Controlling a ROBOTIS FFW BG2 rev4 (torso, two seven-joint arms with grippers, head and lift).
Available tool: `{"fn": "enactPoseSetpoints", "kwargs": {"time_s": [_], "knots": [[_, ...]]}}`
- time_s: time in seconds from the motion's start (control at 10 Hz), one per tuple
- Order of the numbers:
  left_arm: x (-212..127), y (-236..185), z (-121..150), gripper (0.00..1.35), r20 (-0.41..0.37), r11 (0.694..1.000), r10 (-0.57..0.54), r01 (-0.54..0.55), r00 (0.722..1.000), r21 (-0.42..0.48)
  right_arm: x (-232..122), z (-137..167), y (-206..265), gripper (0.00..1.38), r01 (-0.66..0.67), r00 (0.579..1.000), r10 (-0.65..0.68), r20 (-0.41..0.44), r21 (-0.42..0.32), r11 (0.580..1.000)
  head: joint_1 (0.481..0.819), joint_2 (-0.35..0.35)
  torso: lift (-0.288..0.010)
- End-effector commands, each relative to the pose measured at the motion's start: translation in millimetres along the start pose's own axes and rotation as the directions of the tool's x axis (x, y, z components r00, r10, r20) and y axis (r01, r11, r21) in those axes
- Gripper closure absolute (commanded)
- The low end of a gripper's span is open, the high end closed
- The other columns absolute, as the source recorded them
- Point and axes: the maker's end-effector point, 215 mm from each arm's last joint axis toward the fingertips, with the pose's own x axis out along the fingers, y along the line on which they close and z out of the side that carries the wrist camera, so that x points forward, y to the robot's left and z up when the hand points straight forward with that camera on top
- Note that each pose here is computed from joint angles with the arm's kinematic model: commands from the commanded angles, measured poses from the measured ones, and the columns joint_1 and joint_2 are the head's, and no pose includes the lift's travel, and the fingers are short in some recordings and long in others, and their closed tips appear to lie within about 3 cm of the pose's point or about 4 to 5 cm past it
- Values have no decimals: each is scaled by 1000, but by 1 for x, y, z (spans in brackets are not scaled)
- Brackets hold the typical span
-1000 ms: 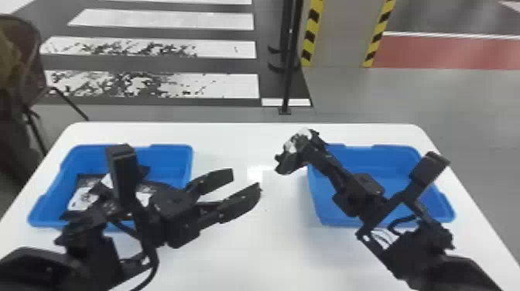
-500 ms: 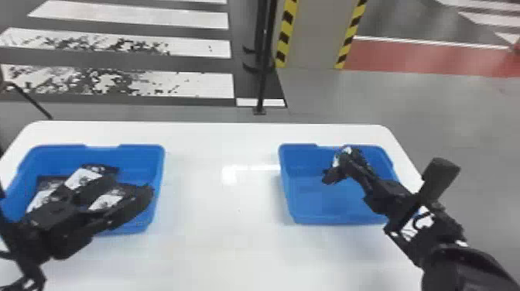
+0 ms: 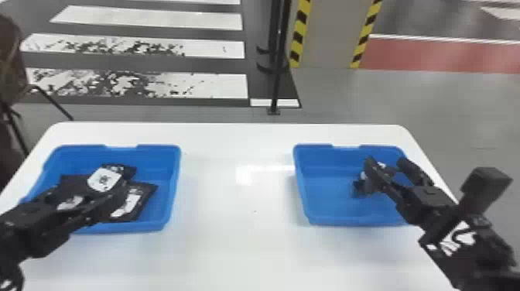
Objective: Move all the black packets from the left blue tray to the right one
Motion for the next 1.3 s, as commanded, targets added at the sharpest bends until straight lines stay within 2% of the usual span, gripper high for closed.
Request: {"fn": "enactPoseSetpoints", "kwargs": {"time_s": [0.0,0.2,0.3,0.4,0.6,0.9,1.0,1.2], "knots": [[-9,25,-5,133,-29,997,72,-71,997,26,-34,18,42,144,-51,997,50,53,11,999,695,-62,-140],[-19,50,-19,133,-94,990,144,-141,985,29,-68,39,94,165,-124,986,120,115,28,992,695,8,-140],[-21,59,-28,136,-148,985,171,-169,974,25,-75,32,123,171,-186,978,172,121,117,975,695,56,-140],[-17,64,-34,136,-189,982,188,-186,964,28,-78,29,138,180,-216,972,198,123,157,964,695,111,-140],[3,75,-48,136,-283,974,221,-229,933,6,-79,22,145,196,-238,970,223,102,180,954,695,173,-140],[52,64,-74,136,-392,980,141,-186,909,-78,-79,12,152,217,-250,968,236,86,218,943,695,162,-140],[54,57,-84,137,-437,978,127,-186,890,-94,-78,11,152,220,-251,968,238,85,227,941,695,147,-140],[60,55,-83,144,-457,977,153,-205,876,-67,-78,5,152,226,-254,967,243,73,252,934,695,132,-140]]}}
